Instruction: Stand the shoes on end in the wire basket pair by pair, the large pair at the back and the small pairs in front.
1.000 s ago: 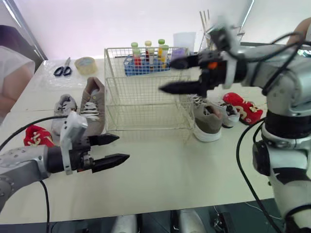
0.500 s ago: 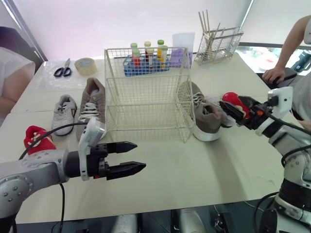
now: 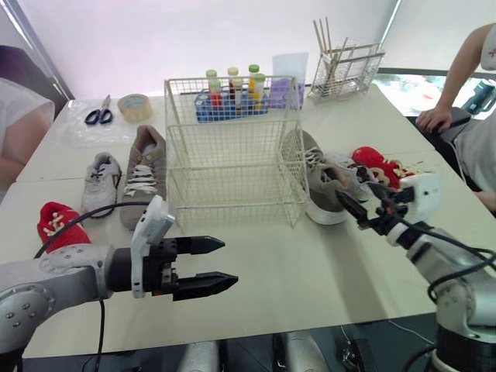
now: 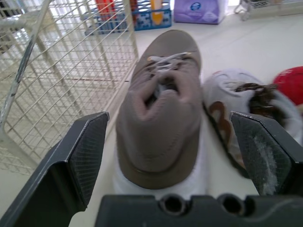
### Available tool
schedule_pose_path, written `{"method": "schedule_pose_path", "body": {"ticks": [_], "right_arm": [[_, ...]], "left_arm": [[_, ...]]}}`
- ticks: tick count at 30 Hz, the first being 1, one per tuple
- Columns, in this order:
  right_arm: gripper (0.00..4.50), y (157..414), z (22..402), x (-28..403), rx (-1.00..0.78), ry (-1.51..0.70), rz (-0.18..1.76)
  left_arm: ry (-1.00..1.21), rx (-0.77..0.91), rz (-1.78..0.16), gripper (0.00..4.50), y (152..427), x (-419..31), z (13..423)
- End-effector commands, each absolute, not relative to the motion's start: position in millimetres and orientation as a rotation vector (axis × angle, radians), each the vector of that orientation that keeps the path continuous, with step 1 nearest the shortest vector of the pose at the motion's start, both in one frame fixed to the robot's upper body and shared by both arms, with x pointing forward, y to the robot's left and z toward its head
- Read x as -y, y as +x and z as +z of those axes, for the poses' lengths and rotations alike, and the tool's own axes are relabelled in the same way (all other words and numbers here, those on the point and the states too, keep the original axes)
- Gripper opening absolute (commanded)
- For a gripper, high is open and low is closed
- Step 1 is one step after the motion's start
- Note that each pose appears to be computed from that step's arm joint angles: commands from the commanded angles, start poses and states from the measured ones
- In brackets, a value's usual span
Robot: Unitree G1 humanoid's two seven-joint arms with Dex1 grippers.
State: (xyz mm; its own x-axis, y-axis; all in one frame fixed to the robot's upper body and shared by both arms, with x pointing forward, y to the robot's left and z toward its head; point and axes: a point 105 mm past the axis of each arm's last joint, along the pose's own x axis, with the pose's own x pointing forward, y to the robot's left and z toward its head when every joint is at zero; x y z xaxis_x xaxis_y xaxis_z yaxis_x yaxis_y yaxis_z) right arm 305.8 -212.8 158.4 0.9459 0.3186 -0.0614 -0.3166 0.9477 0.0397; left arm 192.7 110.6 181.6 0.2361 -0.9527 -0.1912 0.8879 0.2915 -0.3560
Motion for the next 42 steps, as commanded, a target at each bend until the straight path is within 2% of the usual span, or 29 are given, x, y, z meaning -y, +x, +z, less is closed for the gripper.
{"method": "schedule_pose_path", "body": {"ticks": [1,5,8,11,14,17,22,23,28,33,36,42], "right_arm": [[4.45,316,164,206,-0.019,0.058,0.333],[4.45,328,152,199,-0.045,0.085,0.347],[4.45,339,129,196,-0.128,0.08,0.338],[4.45,339,111,192,-0.191,0.037,0.346],[3.65,337,108,190,-0.194,0.019,0.363],[2.61,336,108,191,-0.19,0.001,0.366],[1.38,339,118,198,-0.15,-0.013,0.329],[1.05,341,127,204,-0.114,-0.009,0.298],[1.05,356,227,251,0.209,0.026,0.123],[1.05,352,313,268,0.413,-0.044,0.134],[1.05,342,360,264,0.49,-0.124,0.231],[1.05,317,410,232,0.519,-0.212,0.545]], "left_arm": [[-0.169,-0.371,-1.281,4.5,192,-107,187],[-0.167,-0.371,-1.264,4.5,193,-109,187],[-0.16,-0.376,-1.25,4.5,193,-109,184],[-0.157,-0.38,-1.234,4.5,193,-110,182],[-0.158,-0.38,-1.221,4.5,192,-112,182],[-0.159,-0.382,-1.217,4.5,191,-112,181],[-0.16,-0.383,-1.22,4.5,191,-112,179],[-0.161,-0.382,-1.219,4.5,192,-112,179],[-0.178,-0.383,-1.228,4.5,197,-116,180],[-0.173,-0.383,-1.262,4.5,206,-117,182],[-0.169,-0.373,-1.271,4.5,211,-120,186],[-0.165,-0.385,-1.253,4.5,216,-127,185]]}}
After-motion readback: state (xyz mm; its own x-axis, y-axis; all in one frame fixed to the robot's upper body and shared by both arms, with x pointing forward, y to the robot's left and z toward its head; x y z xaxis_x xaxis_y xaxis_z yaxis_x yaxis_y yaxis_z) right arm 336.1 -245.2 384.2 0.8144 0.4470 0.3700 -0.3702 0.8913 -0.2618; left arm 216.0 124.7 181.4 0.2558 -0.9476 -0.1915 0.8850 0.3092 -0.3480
